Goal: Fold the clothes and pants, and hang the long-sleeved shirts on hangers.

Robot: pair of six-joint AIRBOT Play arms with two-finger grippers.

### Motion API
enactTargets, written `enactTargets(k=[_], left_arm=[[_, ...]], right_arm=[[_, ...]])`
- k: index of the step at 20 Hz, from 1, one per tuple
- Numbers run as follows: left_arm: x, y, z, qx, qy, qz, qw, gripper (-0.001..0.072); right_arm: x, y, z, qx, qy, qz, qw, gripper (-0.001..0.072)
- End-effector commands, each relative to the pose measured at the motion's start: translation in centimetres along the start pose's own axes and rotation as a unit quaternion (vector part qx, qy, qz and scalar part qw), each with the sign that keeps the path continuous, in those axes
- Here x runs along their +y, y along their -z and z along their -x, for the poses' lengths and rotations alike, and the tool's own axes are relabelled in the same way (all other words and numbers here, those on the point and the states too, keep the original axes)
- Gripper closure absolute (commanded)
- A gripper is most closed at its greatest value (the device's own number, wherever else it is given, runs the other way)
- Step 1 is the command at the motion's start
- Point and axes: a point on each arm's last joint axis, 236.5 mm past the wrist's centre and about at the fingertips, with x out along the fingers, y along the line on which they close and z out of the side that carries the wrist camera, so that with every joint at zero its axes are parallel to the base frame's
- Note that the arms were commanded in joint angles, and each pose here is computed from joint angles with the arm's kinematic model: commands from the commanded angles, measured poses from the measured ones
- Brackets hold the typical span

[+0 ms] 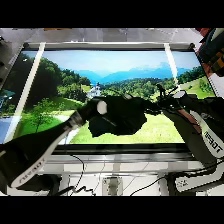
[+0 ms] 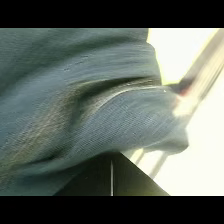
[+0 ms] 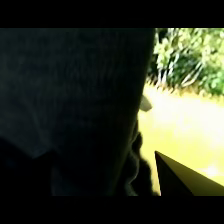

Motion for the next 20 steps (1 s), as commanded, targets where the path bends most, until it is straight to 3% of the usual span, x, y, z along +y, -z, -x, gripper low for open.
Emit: enactTargets(k=[1, 4, 8, 11, 12, 13, 17, 20], left_arm=[[-5.1, 3.0, -4.2, 0.06, 0.038, -0.034, 0.997, 0.0683], [-5.6, 4.1, -5.8, 0.08, 0.043, -0.037, 0.995, 0.0683], [-3.8, 3.8, -5.4, 0.076, 0.032, -0.025, 0.996, 0.0683], [-2.1, 3.5, -4.8, 0.069, 0.024, -0.008, 0.997, 0.0683], [-1.5, 3.4, -4.6, 0.066, 0.022, -0.003, 0.998, 0.0684], [-0.8, 3.2, -4.3, 0.063, 0.018, 0.002, 0.998, 0.0684], [1.5, 1.9, 0.8, 0.037, 0.005, 0.018, 0.999, 0.0684], [3.6, -0.1, 7.9, -0.02, -0.04, 0.009, 0.999, 0.0684]], right_arm=[[-1.1, -1.3, -0.5, -0.033, 0.032, -0.031, 0.998, 0.0014], [-0.9, 0.9, -1.8, 0.019, 0.013, -0.054, 0.998, 0.0017], [1.6, 4.5, -4.2, 0.105, -0.075, -0.073, 0.989, 0.008], [5.4, 3.0, -4.7, 0.069, -0.137, -0.032, 0.988, 0.0342], [6.5, 2.1, -4.7, 0.054, -0.151, -0.018, 0.987, 0.0559], [7.4, 1.1, -4.2, 0.042, -0.16, -0.013, 0.986, 0.0673], [10.9, -4.7, 1.4, -0.041, -0.172, 0.047, 0.983, 0.0673], [13.9, -9.2, 10.8, -0.146, -0.169, 0.089, 0.971, 0.0673]])
